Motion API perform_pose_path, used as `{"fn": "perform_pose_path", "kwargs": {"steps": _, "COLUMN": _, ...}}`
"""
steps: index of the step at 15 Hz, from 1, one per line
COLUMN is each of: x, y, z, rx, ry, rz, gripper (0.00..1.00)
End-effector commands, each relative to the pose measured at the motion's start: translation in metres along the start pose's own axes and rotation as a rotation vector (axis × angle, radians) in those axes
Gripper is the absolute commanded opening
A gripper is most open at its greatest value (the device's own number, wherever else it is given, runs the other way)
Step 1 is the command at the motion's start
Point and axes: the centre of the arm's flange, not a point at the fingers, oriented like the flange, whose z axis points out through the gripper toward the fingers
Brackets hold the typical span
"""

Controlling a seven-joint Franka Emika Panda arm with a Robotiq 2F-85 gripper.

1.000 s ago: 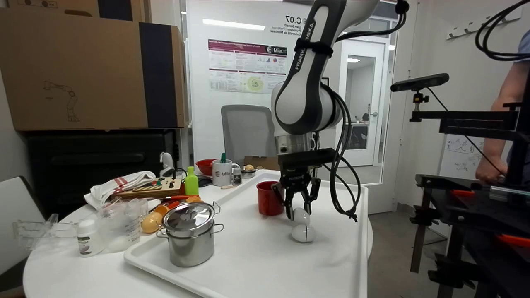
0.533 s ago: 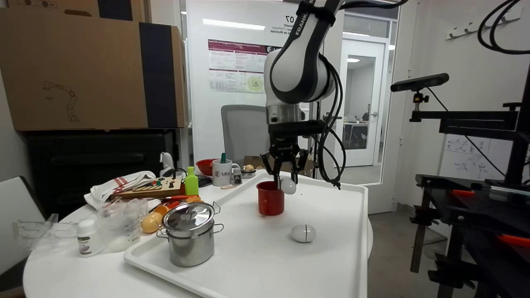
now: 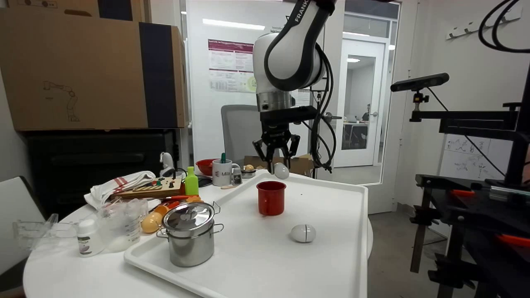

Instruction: Pick the white object and put it in the cup

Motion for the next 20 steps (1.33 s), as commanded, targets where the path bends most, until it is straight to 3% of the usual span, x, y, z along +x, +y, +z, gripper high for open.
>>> {"fn": "perform_pose_path", "kwargs": {"steps": 1, "x": 0.025, "y": -0.018, "z": 0.006, "rx": -0.052, "ry": -0.001, "rz": -0.007, "gripper": 0.19}}
{"fn": "perform_pose_path", "kwargs": {"steps": 10, "x": 0.092, "y": -0.044, "z": 0.013, "rx": -0.106, "ry": -0.052, "rz": -0.009, "gripper": 0.19}}
{"fn": "perform_pose_path", "kwargs": {"steps": 11, "x": 0.095, "y": -0.043, "z": 0.016, "rx": -0.104, "ry": -0.059, "rz": -0.008, "gripper": 0.69}}
{"fn": "perform_pose_path", "kwargs": {"steps": 13, "x": 0.097, "y": -0.039, "z": 0.021, "rx": -0.102, "ry": -0.065, "rz": -0.013, "gripper": 0.76}}
{"fn": "perform_pose_path", "kwargs": {"steps": 16, "x": 0.097, "y": -0.033, "z": 0.028, "rx": -0.102, "ry": -0.070, "rz": -0.010, "gripper": 0.98}}
{"fn": "perform_pose_path", "kwargs": {"steps": 20, "x": 0.091, "y": -0.029, "z": 0.030, "rx": -0.103, "ry": -0.068, "rz": -0.005, "gripper": 1.00}}
